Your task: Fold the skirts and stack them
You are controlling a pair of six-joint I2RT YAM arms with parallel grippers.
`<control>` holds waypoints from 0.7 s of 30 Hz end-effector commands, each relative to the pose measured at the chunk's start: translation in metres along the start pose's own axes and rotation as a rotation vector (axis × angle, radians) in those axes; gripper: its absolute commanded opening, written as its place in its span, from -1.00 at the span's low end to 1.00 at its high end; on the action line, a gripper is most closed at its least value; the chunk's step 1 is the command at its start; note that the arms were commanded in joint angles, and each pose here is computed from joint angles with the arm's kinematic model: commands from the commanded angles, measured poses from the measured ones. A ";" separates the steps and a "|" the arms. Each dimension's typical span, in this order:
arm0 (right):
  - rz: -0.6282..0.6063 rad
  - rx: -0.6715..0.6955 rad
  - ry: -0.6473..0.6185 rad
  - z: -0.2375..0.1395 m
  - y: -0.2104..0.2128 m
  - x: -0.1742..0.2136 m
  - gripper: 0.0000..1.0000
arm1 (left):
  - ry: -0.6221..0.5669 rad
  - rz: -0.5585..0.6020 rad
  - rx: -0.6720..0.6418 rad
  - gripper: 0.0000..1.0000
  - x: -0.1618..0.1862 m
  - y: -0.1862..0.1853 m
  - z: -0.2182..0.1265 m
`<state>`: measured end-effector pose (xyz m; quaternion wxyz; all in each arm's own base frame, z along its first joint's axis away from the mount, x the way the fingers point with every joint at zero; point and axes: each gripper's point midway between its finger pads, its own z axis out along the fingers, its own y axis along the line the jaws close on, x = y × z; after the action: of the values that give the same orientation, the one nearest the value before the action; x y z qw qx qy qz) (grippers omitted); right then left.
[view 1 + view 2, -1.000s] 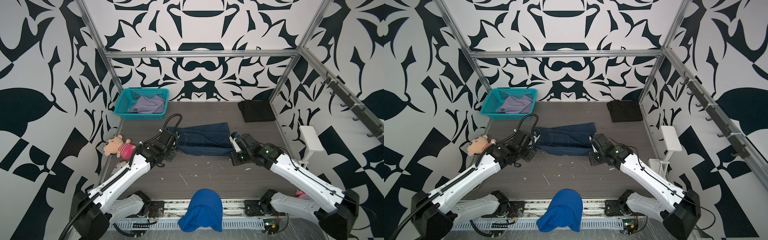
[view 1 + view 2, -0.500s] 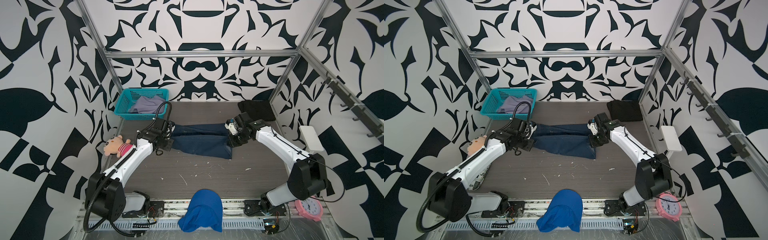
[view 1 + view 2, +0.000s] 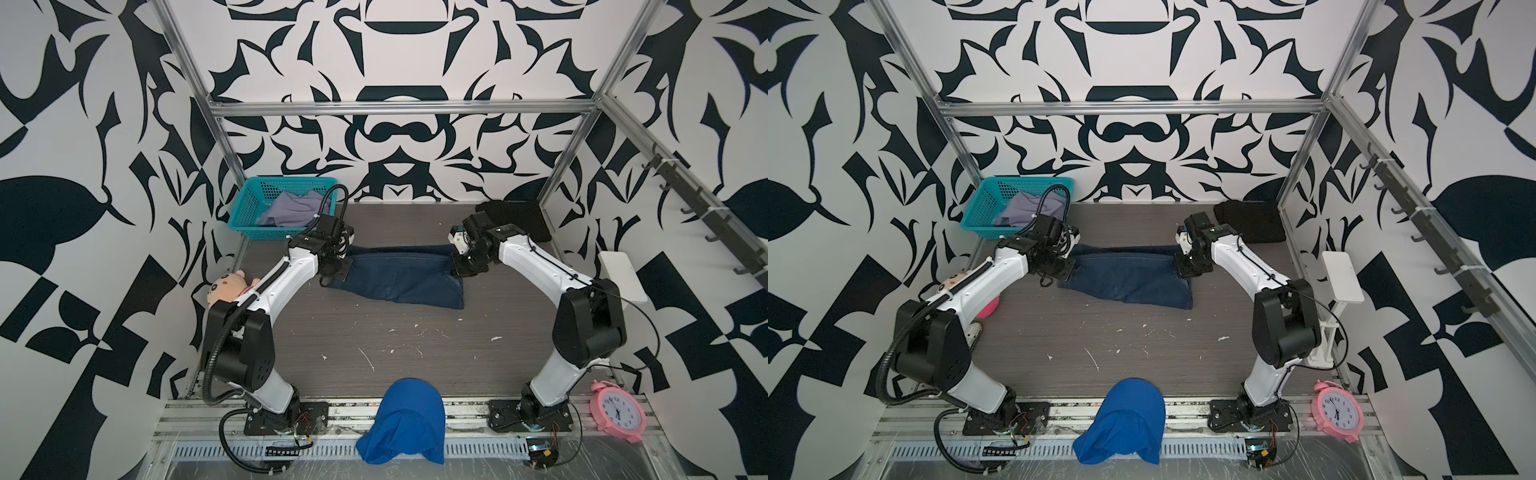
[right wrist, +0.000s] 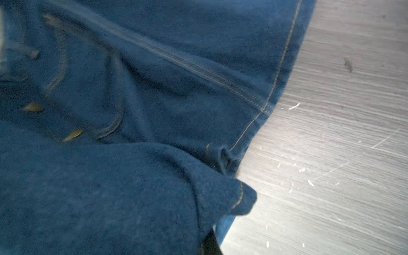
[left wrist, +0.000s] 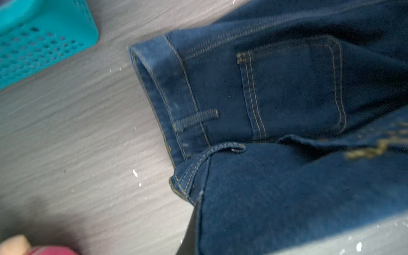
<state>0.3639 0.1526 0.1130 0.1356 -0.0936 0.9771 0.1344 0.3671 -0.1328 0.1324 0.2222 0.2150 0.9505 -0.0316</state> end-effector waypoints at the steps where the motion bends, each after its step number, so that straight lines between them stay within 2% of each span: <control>1: 0.072 0.066 -0.060 -0.005 -0.014 -0.020 -1.00 | 0.077 -0.009 -0.009 -1.00 0.008 0.007 0.010; 7: 0.080 0.100 -0.049 0.010 -0.026 -0.030 -1.00 | 0.176 -0.010 -0.046 -1.00 0.016 0.018 0.039; 10: 0.085 0.125 -0.034 0.010 -0.032 -0.034 -1.00 | 0.231 -0.009 -0.073 -1.00 0.021 0.024 0.040; 15: 0.100 0.150 -0.070 -0.006 -0.044 -0.041 -1.00 | 0.239 -0.017 -0.106 -1.00 0.024 0.040 0.028; 21: 0.092 0.153 -0.067 -0.009 -0.048 -0.043 -1.00 | 0.221 -0.005 -0.106 -1.00 0.019 0.043 0.025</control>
<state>0.4039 0.1459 0.1011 0.1446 -0.0660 0.9810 0.1116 0.3878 -0.1216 0.0947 0.1495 0.2221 0.9635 0.0023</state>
